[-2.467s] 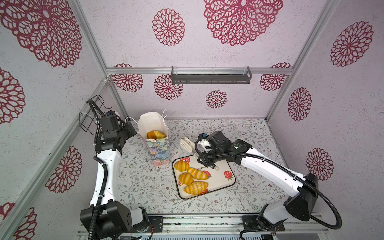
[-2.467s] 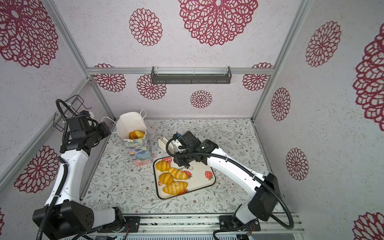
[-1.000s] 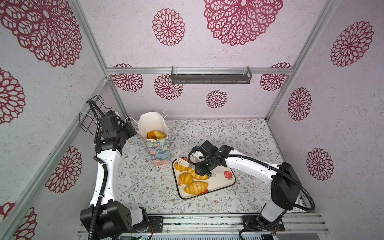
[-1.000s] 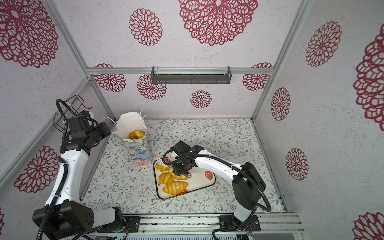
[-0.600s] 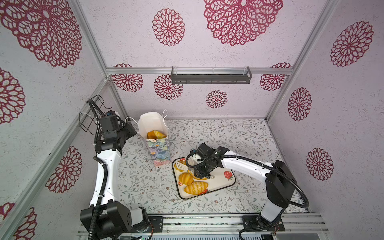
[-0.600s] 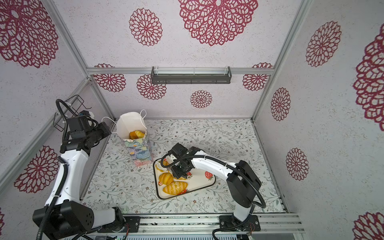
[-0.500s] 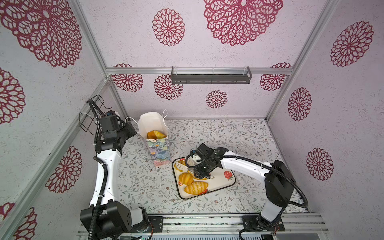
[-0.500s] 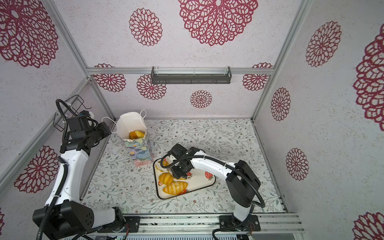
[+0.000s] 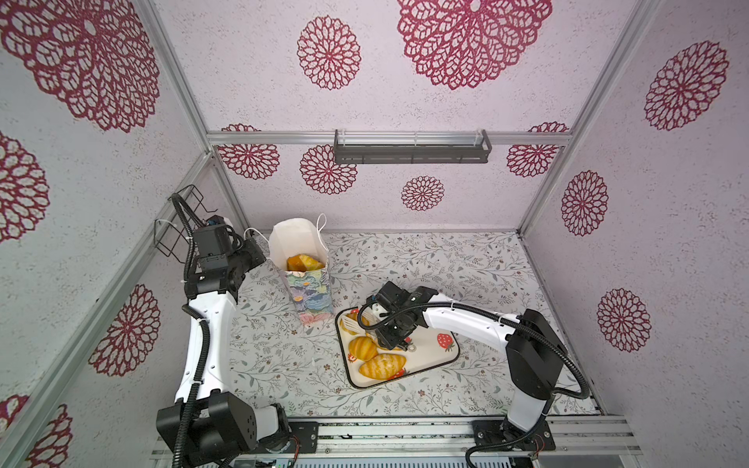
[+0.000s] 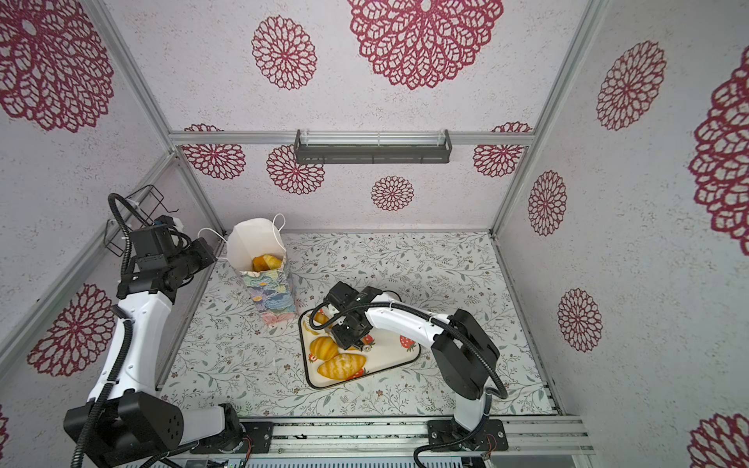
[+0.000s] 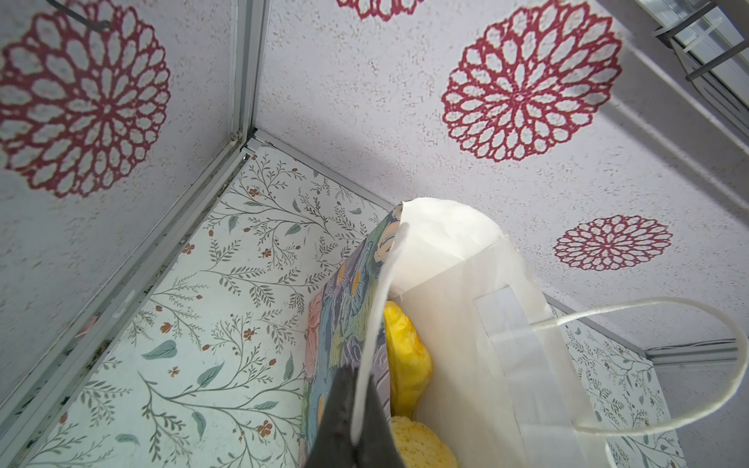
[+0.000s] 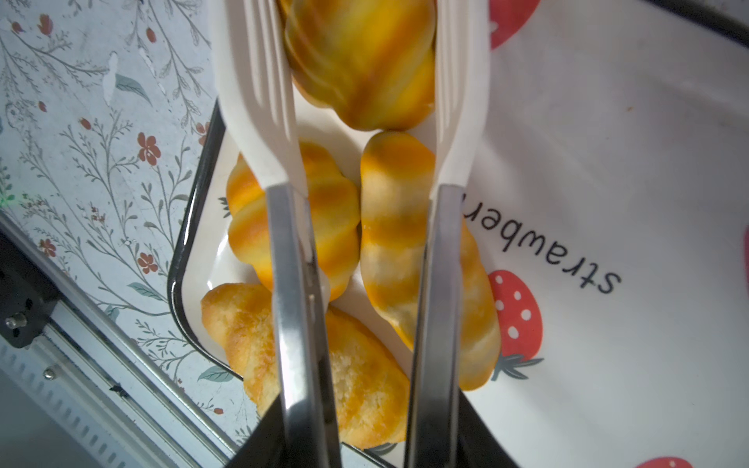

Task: Place the fake bread into the paper bag
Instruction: 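Lower the tongs and close them around the striped bun farthest from the robot, then lift the striped bun with the tongs and carry it toward the bag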

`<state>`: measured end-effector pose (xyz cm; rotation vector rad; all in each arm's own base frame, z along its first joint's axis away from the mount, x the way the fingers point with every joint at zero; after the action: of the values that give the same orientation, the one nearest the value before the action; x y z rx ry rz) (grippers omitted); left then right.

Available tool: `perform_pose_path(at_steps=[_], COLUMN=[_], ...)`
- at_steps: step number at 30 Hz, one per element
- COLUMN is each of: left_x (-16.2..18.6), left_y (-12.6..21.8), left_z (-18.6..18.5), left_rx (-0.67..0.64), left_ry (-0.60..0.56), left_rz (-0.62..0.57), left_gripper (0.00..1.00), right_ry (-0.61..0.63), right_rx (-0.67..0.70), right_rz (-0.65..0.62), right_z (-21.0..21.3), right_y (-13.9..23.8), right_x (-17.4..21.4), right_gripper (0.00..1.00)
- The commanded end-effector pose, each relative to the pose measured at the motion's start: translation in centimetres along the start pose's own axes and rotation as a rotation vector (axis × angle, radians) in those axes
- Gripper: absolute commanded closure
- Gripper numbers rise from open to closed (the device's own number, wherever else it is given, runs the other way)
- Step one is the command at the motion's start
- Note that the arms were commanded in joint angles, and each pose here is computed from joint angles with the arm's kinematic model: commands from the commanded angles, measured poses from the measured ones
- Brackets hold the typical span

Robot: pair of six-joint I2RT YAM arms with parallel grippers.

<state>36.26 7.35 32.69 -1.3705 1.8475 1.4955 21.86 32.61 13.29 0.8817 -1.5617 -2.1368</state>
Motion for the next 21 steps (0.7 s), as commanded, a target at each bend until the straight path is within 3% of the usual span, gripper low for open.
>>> perform_pose_path(at_steps=[1,8,21], left_x=[-0.3,-0.2,-0.2], left_y=[0.4,0.3,0.3], left_z=[0.3,0.3,0.3], left_rx=[-0.002,0.001,0.001], left_ry=[0.001,0.004,0.005], left_rz=[-0.021,-0.018,-0.017], left_gripper=[1.00,1.00,1.00], right_ry=[0.035,0.024,-0.081], right_rx=[0.010,0.028,0.049], right_rz=[-0.052,-0.107,-0.293], right_z=[0.5,0.4,-0.9], right_y=[1.6,2.7,6.8], right_x=[-1.1,-1.7,-3.6], right_gripper=[0.58,0.65,0.67])
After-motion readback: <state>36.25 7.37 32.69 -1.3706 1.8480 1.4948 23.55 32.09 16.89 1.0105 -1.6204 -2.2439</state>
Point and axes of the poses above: each gripper's point midway between its finger pads, its own y axis back along the fingers, its own z axis along the line the jaws close on, x = y × z, the point moved 4 cm from there along y, back along the fingers, and after that the axes turned 3 degrees about -y, right-handed, at the moved point
